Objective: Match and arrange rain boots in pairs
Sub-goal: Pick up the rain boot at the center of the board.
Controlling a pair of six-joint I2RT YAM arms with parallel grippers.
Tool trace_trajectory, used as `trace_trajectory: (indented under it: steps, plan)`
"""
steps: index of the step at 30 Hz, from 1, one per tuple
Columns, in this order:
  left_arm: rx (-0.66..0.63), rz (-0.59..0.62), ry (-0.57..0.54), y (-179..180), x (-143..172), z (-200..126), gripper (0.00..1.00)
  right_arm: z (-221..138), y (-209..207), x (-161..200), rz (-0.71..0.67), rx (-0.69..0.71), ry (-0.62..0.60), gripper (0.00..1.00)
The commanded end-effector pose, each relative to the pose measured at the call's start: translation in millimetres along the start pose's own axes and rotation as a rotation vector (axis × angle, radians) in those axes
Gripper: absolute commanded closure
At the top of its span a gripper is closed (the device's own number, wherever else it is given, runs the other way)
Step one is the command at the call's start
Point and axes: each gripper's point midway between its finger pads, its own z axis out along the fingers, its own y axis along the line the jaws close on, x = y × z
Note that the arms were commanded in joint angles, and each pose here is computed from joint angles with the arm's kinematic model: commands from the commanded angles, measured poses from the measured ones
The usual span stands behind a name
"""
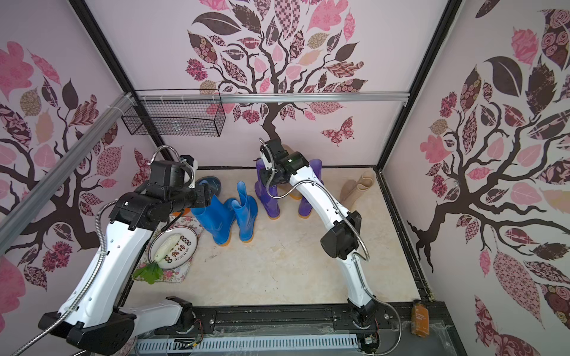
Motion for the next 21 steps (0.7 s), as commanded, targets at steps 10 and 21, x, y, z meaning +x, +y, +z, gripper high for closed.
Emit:
trace_trajectory:
  steps: [10, 21]
  plan:
    - [0.017, -0.006, -0.024, -1.0, 2.4, -5.9, 0.39, -49.2, -3.8, -17.0, 0.083, 0.023, -0.095, 1.00]
    - [0.061, -0.023, -0.031, -8.6, 1.7, -5.2, 0.39, -98.6, -2.8, -0.6, 0.149, 0.041, -0.135, 1.00]
